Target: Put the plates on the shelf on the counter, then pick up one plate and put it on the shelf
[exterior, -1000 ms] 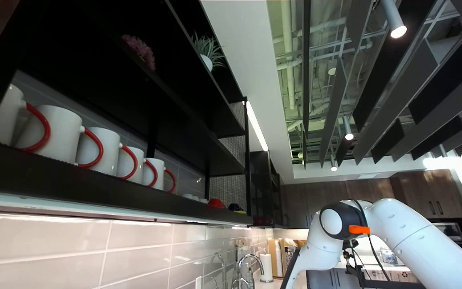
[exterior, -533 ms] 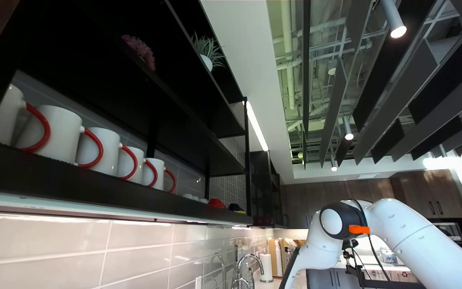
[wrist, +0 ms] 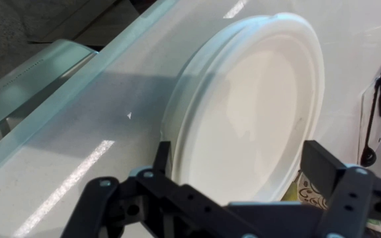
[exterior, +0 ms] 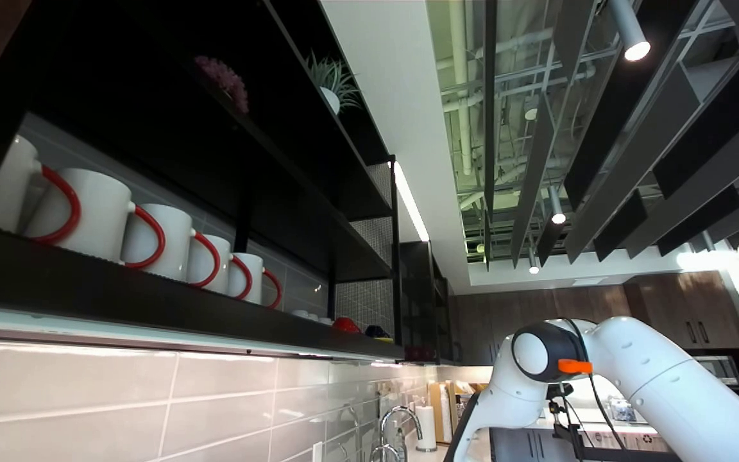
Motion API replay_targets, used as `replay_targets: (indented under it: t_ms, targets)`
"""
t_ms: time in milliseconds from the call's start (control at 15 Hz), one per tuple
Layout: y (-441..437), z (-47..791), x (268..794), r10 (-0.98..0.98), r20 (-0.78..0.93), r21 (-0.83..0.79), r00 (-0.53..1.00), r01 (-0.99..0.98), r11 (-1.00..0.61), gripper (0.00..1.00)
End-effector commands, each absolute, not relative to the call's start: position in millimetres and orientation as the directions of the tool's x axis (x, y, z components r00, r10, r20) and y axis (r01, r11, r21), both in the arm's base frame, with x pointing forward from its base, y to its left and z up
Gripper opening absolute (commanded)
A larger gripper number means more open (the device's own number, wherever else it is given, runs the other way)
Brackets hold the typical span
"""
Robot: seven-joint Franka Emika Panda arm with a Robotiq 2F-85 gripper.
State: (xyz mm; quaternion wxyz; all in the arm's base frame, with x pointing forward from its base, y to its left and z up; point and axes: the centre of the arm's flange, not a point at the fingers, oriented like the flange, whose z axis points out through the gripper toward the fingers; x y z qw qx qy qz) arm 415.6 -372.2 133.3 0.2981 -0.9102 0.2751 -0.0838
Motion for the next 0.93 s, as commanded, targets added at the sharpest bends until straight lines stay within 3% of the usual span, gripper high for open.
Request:
replay_targets:
  t_ms: [0, 867]
  targets:
    - [-375, 142, 422, -0.564, 0.007, -0.640, 0.826, -0.430, -0.637, 1.00]
    - [-386, 133, 451, -0.590, -0.023, -0.714, 0.807, -0.427, -0.555, 1.00]
